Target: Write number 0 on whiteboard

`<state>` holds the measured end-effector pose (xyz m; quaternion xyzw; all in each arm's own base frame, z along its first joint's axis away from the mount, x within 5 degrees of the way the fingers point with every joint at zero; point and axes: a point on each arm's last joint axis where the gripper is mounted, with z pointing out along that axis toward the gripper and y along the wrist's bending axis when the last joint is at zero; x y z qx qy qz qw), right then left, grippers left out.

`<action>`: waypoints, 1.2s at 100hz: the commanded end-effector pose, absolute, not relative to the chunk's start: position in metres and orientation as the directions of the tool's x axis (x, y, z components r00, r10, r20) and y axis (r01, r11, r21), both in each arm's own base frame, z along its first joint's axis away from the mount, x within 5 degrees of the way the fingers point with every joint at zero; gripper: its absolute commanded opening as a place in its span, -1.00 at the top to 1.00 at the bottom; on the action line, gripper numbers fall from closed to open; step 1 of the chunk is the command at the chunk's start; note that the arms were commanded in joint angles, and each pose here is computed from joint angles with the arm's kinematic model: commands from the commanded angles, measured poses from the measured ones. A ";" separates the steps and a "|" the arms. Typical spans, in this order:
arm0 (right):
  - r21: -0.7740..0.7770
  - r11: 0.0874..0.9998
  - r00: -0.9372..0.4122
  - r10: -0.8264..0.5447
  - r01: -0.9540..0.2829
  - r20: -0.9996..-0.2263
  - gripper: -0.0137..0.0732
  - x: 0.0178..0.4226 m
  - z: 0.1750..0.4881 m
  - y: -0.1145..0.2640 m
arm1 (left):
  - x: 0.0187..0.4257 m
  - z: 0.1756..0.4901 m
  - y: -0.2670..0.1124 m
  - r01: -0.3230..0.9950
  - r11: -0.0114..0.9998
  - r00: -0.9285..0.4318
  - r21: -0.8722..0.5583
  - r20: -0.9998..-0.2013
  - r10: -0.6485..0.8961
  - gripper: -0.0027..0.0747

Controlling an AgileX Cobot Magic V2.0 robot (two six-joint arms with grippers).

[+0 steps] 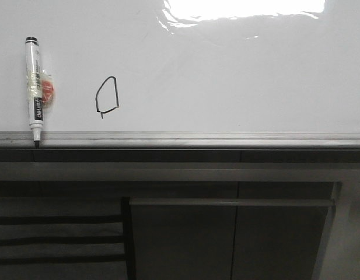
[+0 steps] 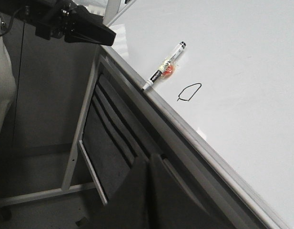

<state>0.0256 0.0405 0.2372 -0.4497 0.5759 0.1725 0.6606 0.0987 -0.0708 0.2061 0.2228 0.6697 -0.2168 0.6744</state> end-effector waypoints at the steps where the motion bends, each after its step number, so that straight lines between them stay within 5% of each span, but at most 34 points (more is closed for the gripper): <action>1: -0.401 0.585 0.324 -0.237 -0.705 -0.916 0.84 0.027 0.252 0.039 | 0.093 0.215 -0.068 0.598 0.801 0.092 0.004 -0.994 -0.064 0.98; 10: -0.401 0.585 0.324 -0.237 -0.705 -0.916 0.84 0.027 0.252 0.039 | 0.085 0.226 -0.062 0.596 0.803 0.174 0.008 -0.978 -0.120 0.98; 22: -0.401 0.585 0.324 -0.237 -0.705 -0.916 0.84 0.027 0.252 0.039 | 0.071 0.240 -0.053 0.529 0.826 0.399 0.194 -0.916 -0.041 0.98; 41: -0.401 0.585 0.324 -0.237 -0.705 -0.916 0.84 0.027 0.252 0.039 | 0.047 0.257 -0.030 0.415 0.895 0.573 0.161 -0.811 -0.120 0.98; 74: -0.401 0.585 0.324 -0.237 -0.705 -0.916 0.84 0.027 0.252 0.039 | 0.049 0.231 -0.005 0.076 0.996 0.346 0.055 -0.938 0.025 0.98; 87: -0.401 0.583 0.322 -0.239 -0.707 -0.916 0.84 0.027 0.251 0.039 | 0.053 0.218 -0.001 0.035 0.998 0.200 -0.053 -0.978 -0.059 0.98; 120: -0.401 0.583 0.322 -0.239 -0.707 -0.916 0.84 0.027 0.251 0.039 | 0.055 0.198 -0.001 0.006 0.999 -0.009 -0.051 -0.999 -0.051 0.98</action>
